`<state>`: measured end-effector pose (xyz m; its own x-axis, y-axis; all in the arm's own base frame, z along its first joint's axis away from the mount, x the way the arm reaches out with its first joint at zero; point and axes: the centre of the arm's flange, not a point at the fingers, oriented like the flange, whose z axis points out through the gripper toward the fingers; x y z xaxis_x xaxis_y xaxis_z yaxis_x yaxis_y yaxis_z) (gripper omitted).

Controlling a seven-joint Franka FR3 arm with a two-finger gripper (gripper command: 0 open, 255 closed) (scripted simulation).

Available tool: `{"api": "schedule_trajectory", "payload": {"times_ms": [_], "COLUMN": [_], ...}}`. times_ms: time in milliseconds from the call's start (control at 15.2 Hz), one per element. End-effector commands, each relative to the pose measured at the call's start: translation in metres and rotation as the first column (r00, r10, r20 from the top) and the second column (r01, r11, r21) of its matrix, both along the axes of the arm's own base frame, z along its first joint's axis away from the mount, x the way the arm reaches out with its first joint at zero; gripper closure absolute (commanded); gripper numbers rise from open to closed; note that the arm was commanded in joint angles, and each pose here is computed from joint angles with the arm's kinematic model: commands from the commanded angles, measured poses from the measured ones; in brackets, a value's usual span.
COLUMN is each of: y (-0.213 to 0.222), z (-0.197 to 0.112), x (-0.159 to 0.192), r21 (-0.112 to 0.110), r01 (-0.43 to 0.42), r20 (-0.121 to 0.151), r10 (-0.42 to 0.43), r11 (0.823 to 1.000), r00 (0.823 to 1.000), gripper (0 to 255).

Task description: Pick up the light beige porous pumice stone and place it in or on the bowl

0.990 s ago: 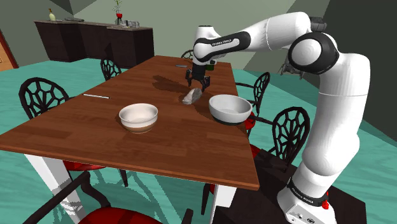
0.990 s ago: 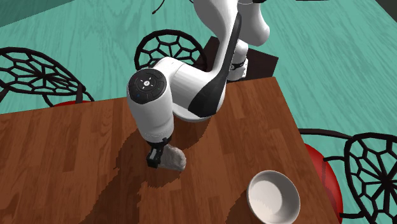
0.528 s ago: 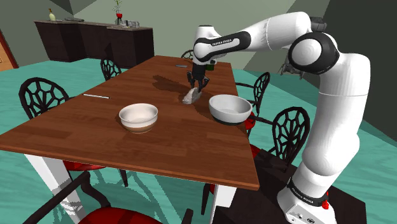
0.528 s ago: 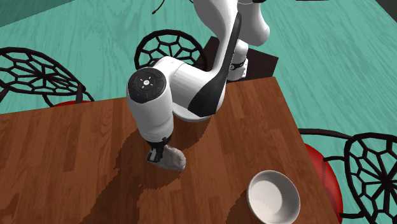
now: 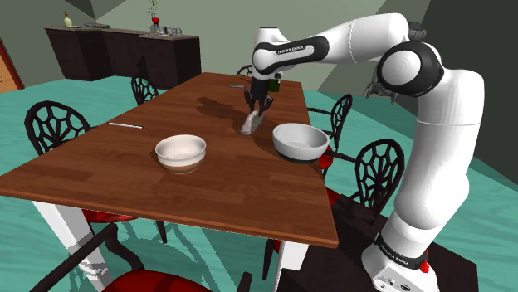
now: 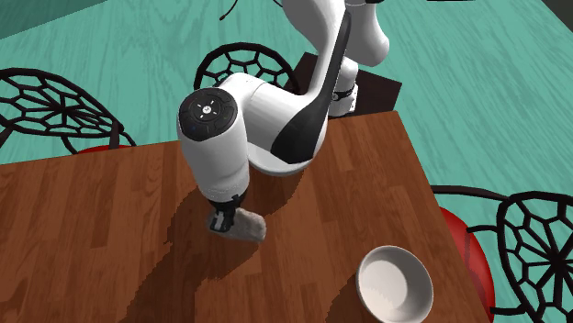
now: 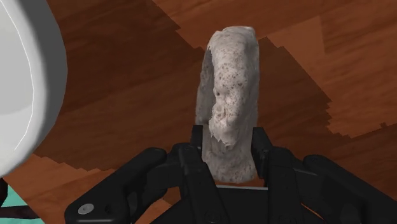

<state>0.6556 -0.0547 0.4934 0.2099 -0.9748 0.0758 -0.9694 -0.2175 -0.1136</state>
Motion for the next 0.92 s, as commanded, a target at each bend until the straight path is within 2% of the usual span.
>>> {"api": "schedule_trajectory", "payload": {"times_ms": [0,858], "y": [0.000,0.000], "z": [0.011,0.080], "x": [0.000,0.000], "r21": [0.000,0.000], "r01": [0.000,0.000], "r20": [0.001,0.001], "r10": [0.000,0.000], "r11": [1.000,1.000], "r00": [1.000,1.000], "gripper": [255,255]}}
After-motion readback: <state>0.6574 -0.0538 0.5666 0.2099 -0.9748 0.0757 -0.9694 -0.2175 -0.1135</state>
